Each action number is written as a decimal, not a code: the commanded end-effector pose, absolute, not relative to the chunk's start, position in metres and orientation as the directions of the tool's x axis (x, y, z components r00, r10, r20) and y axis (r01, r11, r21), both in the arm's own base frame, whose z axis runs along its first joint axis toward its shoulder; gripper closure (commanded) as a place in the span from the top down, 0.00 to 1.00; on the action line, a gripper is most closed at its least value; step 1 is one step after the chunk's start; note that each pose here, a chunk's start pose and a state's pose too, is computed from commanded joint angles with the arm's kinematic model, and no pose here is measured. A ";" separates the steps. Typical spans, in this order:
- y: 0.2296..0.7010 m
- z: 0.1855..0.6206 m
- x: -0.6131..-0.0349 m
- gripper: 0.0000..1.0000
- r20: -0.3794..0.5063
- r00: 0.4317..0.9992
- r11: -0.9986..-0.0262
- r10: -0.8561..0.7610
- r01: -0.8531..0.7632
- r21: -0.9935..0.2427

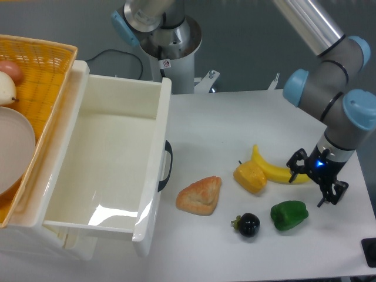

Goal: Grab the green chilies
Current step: 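Move the open gripper down toward the green bell pepper, then lower the gripper around the green bell pepper and close it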

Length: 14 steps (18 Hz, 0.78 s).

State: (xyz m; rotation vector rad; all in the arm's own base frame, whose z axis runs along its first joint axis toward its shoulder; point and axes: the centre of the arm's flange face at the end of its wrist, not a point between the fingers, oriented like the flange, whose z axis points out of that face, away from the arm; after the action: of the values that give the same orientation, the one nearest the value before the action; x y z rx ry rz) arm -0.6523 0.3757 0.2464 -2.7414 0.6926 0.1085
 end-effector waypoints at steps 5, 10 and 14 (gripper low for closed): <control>0.394 0.236 -0.655 1.00 -0.167 0.865 -0.821 -0.473 -0.501 -0.275; 0.410 0.226 -0.653 1.00 -0.176 0.855 -0.810 -0.488 -0.519 -0.273; 0.412 0.220 -0.650 1.00 -0.168 0.853 -0.808 -0.494 -0.522 -0.273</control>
State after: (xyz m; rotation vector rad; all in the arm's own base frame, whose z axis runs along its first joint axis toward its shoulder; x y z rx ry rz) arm -0.6495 0.4119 0.2201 -2.7195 0.7654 0.1270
